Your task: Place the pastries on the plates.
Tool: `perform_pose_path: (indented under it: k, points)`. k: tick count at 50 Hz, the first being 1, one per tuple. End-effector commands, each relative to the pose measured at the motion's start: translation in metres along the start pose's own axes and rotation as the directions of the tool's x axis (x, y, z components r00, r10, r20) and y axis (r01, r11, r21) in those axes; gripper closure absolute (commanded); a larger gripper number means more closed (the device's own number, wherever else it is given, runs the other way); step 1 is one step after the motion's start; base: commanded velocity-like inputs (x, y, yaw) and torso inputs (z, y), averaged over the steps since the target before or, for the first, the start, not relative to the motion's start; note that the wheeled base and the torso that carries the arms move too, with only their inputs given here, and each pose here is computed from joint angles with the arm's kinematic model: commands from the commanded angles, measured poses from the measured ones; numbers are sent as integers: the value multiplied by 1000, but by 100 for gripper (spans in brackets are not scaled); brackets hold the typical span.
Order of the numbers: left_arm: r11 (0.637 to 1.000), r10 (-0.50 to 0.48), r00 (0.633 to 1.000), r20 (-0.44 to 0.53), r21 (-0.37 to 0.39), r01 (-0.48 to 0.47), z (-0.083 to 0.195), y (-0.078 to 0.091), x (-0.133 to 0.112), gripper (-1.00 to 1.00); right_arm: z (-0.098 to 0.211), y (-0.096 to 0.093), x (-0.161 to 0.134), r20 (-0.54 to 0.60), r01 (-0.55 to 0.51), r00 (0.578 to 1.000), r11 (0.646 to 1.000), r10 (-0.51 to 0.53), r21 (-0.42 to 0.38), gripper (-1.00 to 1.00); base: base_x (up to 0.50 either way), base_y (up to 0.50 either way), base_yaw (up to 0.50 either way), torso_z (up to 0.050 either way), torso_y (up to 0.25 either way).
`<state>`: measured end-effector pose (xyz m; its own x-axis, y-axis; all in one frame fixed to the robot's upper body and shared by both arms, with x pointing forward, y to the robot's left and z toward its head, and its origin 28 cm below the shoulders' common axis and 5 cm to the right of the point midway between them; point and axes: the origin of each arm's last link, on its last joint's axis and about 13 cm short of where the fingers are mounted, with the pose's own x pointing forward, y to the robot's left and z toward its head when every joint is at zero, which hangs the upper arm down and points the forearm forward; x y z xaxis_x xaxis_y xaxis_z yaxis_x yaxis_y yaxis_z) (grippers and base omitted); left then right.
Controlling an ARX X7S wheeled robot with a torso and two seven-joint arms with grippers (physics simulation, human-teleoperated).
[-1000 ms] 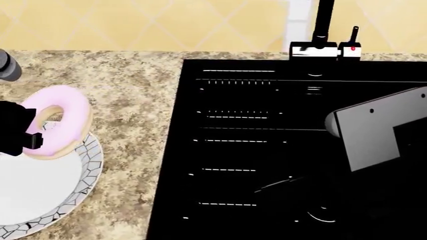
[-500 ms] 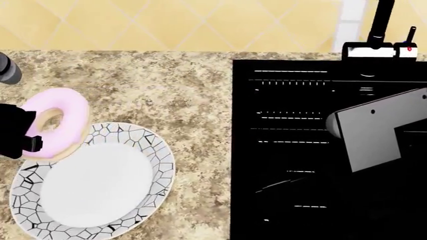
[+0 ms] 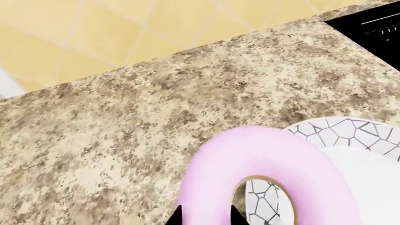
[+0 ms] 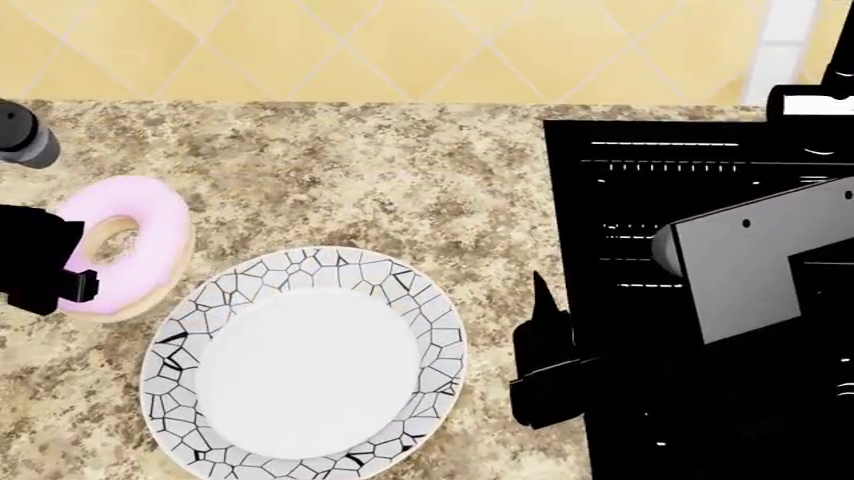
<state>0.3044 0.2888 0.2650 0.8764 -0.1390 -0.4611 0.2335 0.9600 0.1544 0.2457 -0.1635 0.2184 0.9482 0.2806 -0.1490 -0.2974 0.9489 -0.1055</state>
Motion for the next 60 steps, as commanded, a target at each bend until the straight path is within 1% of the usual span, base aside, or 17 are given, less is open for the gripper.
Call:
perform_pose_path:
  k: [1,4,7,13,14,16,17,19,21,26,31,34,41,44,45,51,60]
  points:
    - [998,-54,998,19,33,53,8,-10,6,100,2,-3,1,7,21,1000,1000,-21,20,-100,0,0,0,0,0]
    - [996,-75,997,30,48,73,15,-15,9,100,2,-3,0,5,29,1000,999,-29,20,-100,0,0,0,3,0]
    - [991,-109,993,40,83,106,26,-24,14,100,3,-3,-2,9,30,999,999,-30,23,-100,0,0,0,0,0]
    - [983,-138,990,23,127,134,30,-33,19,100,5,-3,-3,13,35,999,999,-35,22,-100,0,0,0,0,0]
    - [982,-141,990,23,129,137,29,-32,16,100,5,-3,-3,14,34,999,999,-35,22,-100,0,0,0,0,0]
    - [977,-142,990,8,160,139,29,-33,17,100,5,-2,-2,11,29,1000,999,-29,21,-100,0,0,0,0,0]
    - [975,-148,989,9,166,145,37,-38,23,100,5,-2,-1,11,27,1000,999,-28,21,-100,0,0,0,0,0]
    - [969,-164,986,14,187,159,40,-40,20,100,7,-2,0,16,27,999,999,-27,25,-100,0,0,0,0,5]
    - [964,-181,983,16,203,174,44,-47,26,100,8,-1,1,22,22,1000,999,-22,28,-100,0,0,0,0,0]
    - [955,-202,979,-4,223,197,40,-50,26,100,9,-2,0,36,26,999,999,-27,43,-100,0,0,0,0,0]
    - [951,-212,977,-11,229,209,41,-54,26,100,7,-3,0,41,26,999,998,-28,50,-100,0,0,0,0,0]
    - [949,-218,976,-18,230,216,41,-60,34,100,7,-3,0,42,27,999,998,-30,53,-100,0,0,0,0,0]
    - [948,-258,966,-18,189,257,29,-69,46,100,12,-3,-5,63,29,997,998,-33,57,-100,0,0,0,0,0]
    - [944,-268,963,-23,192,267,26,-72,46,100,12,-4,-5,65,31,997,998,-35,57,-100,0,0,0,0,3]
    - [941,-276,961,-31,196,277,26,-77,50,100,11,-4,-4,64,31,997,998,-34,57,-100,0,0,0,0,0]
    - [939,-276,960,-53,198,281,12,-75,49,100,11,-5,-4,65,40,997,997,-44,68,-100,0,0,0,0,0]
    - [933,-289,955,-67,203,297,8,-83,53,100,9,-5,-4,63,47,997,997,-51,69,-100,0,0,0,0,0]
